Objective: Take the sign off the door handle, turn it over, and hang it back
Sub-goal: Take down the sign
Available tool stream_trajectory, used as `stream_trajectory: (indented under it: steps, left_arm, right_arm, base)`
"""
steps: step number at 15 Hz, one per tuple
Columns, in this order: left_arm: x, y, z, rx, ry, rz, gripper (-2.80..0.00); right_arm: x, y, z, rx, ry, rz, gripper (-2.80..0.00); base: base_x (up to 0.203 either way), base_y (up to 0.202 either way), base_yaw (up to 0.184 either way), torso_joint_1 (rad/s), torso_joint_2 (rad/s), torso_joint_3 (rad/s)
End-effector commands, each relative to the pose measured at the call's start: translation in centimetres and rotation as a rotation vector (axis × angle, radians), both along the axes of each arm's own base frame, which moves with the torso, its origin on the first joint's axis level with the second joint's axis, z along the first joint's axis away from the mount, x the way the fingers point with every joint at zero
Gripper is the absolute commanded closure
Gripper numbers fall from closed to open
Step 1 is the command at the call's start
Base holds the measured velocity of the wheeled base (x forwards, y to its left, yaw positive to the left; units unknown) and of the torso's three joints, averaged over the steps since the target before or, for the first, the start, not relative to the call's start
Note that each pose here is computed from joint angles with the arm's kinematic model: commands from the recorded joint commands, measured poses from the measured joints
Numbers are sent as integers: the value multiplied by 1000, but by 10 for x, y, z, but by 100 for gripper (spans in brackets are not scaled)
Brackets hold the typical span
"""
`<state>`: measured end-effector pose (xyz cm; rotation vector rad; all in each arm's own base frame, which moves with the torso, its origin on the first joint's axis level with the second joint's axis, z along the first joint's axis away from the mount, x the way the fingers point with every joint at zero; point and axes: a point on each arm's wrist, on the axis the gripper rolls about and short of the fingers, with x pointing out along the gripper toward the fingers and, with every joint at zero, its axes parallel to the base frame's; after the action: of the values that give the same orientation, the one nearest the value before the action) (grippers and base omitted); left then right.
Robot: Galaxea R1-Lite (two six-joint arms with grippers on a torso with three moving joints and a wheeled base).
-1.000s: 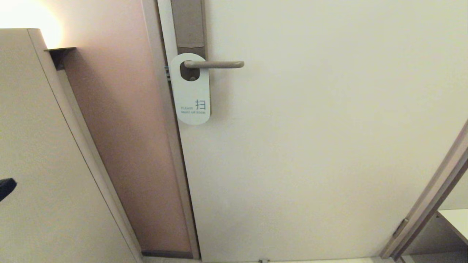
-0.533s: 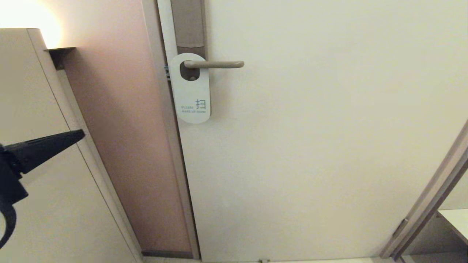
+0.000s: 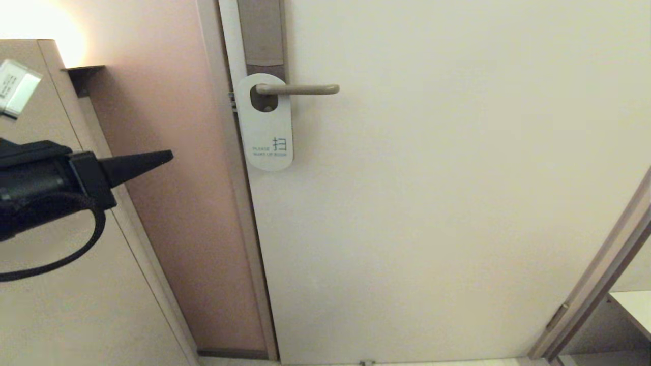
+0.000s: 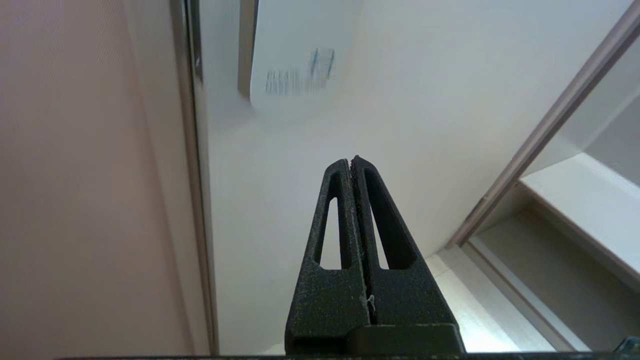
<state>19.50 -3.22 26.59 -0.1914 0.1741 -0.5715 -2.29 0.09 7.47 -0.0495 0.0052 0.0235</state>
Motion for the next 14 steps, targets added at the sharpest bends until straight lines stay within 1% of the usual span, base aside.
stream_trajectory:
  steps: [1,5,9,10,11,13,14]
  left_arm:
    - [28,-1,-1,-3,31,-17,0]
    - [52,-4,-6,-5,63,-59,0]
    - [67,-6,-21,-2,120,-78,0]
    - [70,-7,-24,-2,131,-81,-280]
    - [73,-7,-26,-2,130,-90,-280]
    - [79,-9,-25,-14,91,-124,-280]
    - [81,-9,-27,-14,87,-134,-280]
  right_arm:
    - [0,0,0,-1,2,0,0]
    - [0,0,0,-1,2,0,0]
    - [0,0,0,0,2,0,0]
    - [0,0,0,0,2,1,0]
    - [0,0,0,0,1,0,0]
    - [0,0,0,1,2,0,0]
    - [0,0,0,0,2,0,0]
  base:
    - [0,0,0,0,0,0]
    - [0,0,0,0,0,0]
    - [0,0,0,0,0,0]
    - [0,0,0,0,0,0]
    - [0,0,0,0,0,0]
    - [0,0,0,0,0,0]
    - [0,0,0,0,0,0]
